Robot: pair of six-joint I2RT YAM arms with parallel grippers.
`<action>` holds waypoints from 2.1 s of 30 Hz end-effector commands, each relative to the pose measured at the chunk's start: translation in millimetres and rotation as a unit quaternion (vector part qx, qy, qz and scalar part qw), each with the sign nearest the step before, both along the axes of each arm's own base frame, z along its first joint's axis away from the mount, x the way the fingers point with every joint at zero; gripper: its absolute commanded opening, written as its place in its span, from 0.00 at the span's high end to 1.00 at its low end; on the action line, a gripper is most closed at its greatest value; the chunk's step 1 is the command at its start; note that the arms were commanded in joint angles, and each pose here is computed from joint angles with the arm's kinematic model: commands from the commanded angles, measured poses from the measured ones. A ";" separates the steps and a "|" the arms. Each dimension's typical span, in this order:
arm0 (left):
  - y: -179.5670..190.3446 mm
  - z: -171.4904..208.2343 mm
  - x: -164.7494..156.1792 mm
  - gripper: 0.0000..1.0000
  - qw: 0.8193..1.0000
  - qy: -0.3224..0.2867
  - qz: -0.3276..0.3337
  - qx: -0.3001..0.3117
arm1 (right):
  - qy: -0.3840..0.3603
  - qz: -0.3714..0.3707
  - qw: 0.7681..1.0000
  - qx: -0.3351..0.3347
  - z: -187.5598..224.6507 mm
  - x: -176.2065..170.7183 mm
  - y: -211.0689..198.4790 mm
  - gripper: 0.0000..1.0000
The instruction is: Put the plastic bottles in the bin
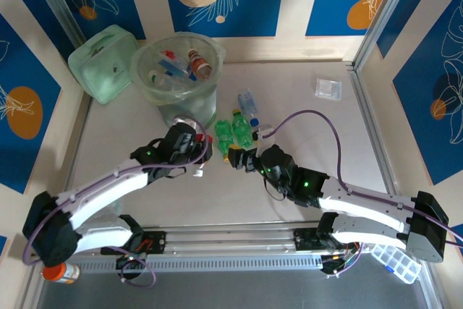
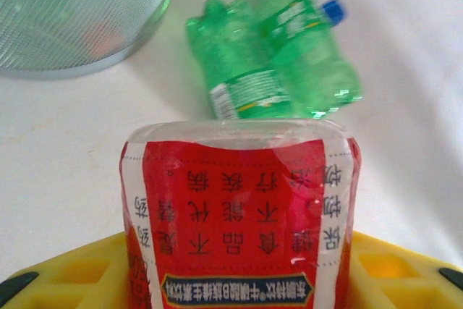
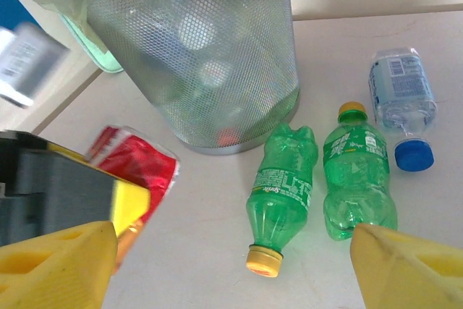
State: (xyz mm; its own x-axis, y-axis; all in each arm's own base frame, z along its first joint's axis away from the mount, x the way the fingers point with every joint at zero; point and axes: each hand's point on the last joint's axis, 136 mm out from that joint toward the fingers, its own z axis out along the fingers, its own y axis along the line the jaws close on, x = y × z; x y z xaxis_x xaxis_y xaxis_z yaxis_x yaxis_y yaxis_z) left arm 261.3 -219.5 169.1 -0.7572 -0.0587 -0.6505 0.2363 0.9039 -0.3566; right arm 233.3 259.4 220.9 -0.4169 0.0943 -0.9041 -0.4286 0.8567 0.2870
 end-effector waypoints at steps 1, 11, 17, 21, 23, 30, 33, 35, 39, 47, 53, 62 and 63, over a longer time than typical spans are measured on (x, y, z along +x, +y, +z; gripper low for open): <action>-3.2 17.7 -18.8 0.49 0.999 -0.006 -0.035 -0.019 | -0.019 0.013 1.000 0.012 8.6 -5.2 3.5 0.16; 3.3 162.3 11.1 0.48 0.991 -0.124 -0.004 -0.055 | 0.022 0.056 0.998 0.031 45.7 -15.1 10.3 0.14; 3.8 206.9 62.8 0.51 0.989 -0.101 0.027 -0.103 | 0.038 0.046 0.998 0.015 43.2 -5.7 0.7 0.14; 10.3 212.7 104.1 0.53 0.987 -0.088 0.045 -0.124 | 0.051 -0.009 0.999 0.015 13.5 7.5 -18.1 0.14; 20.1 216.3 127.3 0.53 0.986 -0.080 0.063 -0.130 | 0.048 -0.012 0.998 0.033 5.8 5.3 -22.7 0.14; 37.3 224.9 186.6 0.51 0.984 -0.075 0.089 -0.138 | 0.040 -0.025 0.998 0.051 -7.8 4.0 -27.3 0.15; 45.2 214.8 208.7 0.50 0.983 -0.061 0.104 -0.140 | 0.034 -0.015 0.999 0.029 -8.8 1.9 -15.0 0.15; 47.8 201.2 223.8 0.51 0.984 -0.040 0.109 -0.139 | 0.020 -0.010 1.000 0.008 -7.1 -1.4 -7.0 0.15; 51.2 168.9 242.5 0.52 0.988 -0.001 0.117 -0.099 | -0.010 -0.005 1.000 -0.011 1.0 -7.5 1.3 0.14; 68.0 104.6 264.8 0.50 0.985 0.050 0.155 -0.063 | -0.021 0.008 1.000 -0.009 7.3 -12.7 6.0 0.14; 62.9 70.2 280.1 0.39 0.982 0.083 0.148 -0.084 | -0.022 0.013 0.999 -0.028 2.3 -13.0 13.6 0.14; 65.9 94.3 275.5 0.22 0.984 0.061 0.143 -0.082 | -0.021 0.020 0.999 -0.037 -0.3 -12.7 19.0 0.14; 66.4 101.6 272.3 0.21 0.985 0.055 0.140 -0.082 | -0.021 0.019 0.999 -0.037 -0.1 -12.6 18.8 0.14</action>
State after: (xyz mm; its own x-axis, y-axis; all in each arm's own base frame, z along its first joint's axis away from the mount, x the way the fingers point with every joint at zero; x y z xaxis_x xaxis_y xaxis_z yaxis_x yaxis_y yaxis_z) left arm 541.0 -171.3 303.9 -0.7102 -0.3894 -0.5865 0.0129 0.8258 -0.5639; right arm 216.9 272.9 198.5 -0.4192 -0.0304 -0.9074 -0.4714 0.8615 0.1889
